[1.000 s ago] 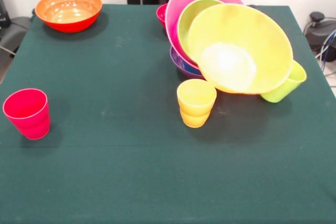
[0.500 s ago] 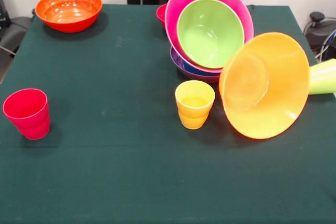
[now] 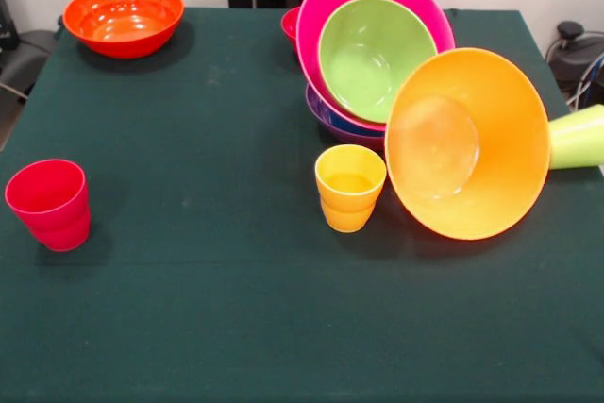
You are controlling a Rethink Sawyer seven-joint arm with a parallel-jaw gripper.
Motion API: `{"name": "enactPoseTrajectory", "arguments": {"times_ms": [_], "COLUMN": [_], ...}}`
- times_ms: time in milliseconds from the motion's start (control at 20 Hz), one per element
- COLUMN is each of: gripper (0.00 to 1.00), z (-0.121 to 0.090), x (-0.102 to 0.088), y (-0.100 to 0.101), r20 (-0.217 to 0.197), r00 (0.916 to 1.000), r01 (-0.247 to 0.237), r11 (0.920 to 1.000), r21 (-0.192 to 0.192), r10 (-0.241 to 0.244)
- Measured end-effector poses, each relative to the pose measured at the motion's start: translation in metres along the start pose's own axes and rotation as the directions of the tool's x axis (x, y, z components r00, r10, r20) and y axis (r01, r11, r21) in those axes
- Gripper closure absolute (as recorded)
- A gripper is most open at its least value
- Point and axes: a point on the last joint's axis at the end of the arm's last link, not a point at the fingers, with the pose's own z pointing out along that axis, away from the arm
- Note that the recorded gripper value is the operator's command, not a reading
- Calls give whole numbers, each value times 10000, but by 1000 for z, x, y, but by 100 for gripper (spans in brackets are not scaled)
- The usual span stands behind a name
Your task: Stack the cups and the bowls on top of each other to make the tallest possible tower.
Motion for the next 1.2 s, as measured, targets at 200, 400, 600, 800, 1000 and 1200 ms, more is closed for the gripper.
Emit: {"name": "enactPoseTrajectory", "arguments": {"times_ms": [200,400,600,800,1000,1200], "gripper": [0,0,0,0,0,0], "z": [0,0,0,0,2,9], "x": [0,0,0,0,-1,0], "y": [0,0,0,0,1,2], "r20": [0,2,2,-1,-29,-144], "r00": [10000,10000,10000,10000,10000,9998], "r01": [-1,-3,-3,-15,-67,-169], "r11": [10000,10000,10000,10000,10000,9999], "r21": [1,5,5,1,-6,9], "r10": [1,3,3,15,67,169]}}
